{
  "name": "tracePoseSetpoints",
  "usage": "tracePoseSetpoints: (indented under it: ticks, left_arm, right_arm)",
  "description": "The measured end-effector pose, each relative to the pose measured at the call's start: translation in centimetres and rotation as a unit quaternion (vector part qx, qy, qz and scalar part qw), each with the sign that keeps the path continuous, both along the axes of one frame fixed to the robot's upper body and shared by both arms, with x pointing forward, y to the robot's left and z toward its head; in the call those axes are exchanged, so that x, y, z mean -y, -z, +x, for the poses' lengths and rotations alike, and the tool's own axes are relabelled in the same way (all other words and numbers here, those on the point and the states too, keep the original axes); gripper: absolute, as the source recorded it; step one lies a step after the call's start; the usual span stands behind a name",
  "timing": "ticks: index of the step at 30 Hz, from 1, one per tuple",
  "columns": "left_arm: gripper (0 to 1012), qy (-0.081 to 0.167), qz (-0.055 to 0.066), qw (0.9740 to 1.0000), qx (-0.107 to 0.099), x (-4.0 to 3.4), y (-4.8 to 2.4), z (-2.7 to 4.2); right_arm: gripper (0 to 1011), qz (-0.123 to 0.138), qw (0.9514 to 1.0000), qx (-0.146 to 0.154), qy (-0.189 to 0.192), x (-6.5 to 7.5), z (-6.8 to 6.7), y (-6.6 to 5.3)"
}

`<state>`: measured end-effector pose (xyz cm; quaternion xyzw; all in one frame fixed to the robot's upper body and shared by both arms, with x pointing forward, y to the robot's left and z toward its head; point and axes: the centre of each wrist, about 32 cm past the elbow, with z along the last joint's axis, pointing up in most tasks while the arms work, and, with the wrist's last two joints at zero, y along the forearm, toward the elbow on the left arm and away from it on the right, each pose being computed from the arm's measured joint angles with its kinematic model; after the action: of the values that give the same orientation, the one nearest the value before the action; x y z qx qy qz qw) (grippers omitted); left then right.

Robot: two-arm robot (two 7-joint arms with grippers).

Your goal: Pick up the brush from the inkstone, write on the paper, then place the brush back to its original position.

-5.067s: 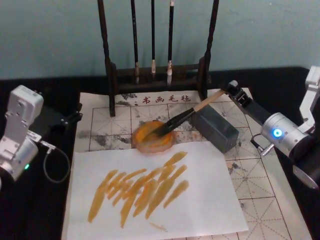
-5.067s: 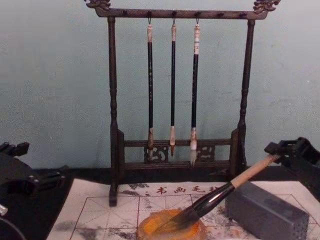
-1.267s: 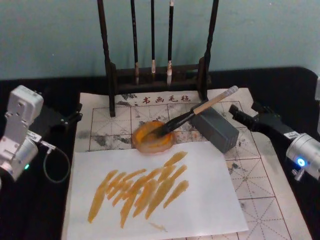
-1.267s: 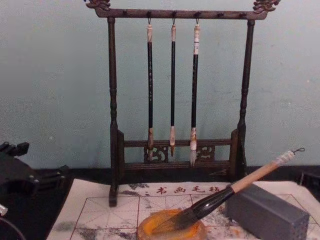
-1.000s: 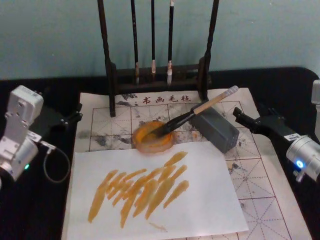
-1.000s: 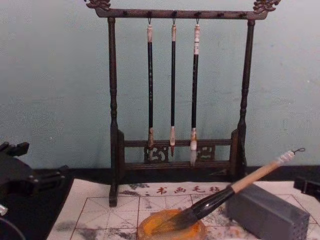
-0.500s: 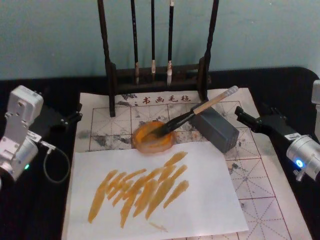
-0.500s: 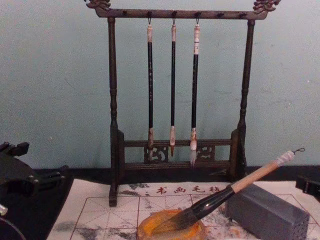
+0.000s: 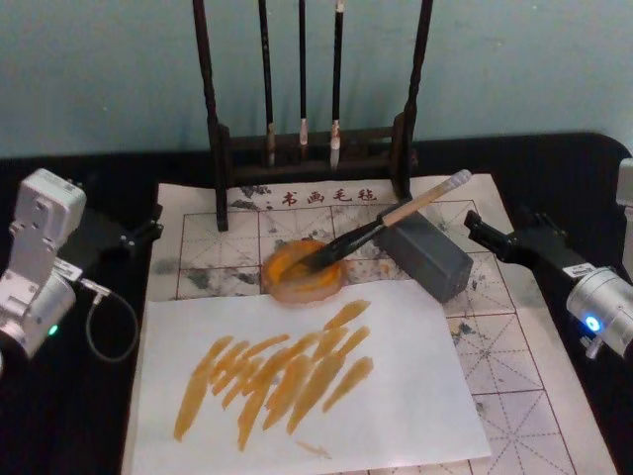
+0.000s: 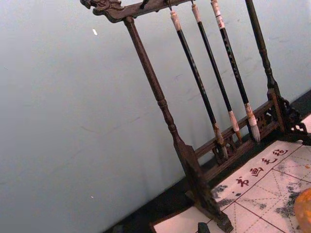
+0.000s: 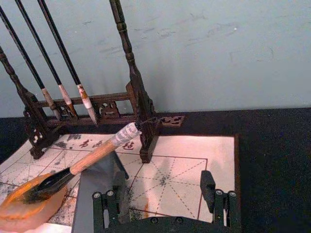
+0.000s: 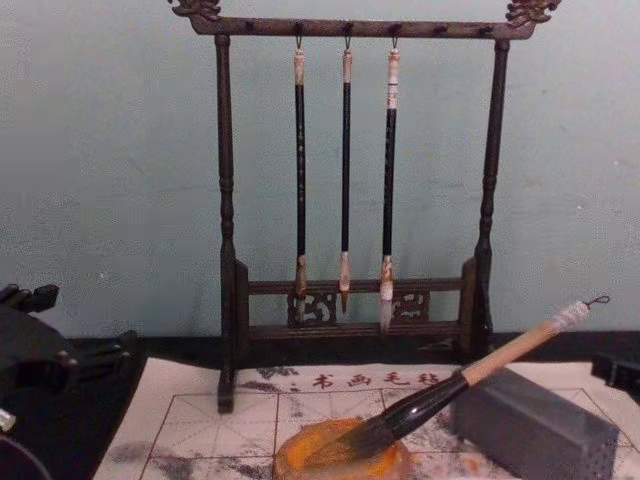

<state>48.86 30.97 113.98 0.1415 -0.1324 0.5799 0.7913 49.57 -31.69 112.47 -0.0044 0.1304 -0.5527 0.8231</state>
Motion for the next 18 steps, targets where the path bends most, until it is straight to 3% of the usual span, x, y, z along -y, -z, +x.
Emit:
tracePoseSetpoints:
  ticks: [18]
  left_arm:
    - [1001,0.0,0.0,1.0,0.0,0.0,0.0,0.0]
  right_arm:
    - [1000,0.0,1.0,0.0,0.0,0.01,-0.01,-0.01]
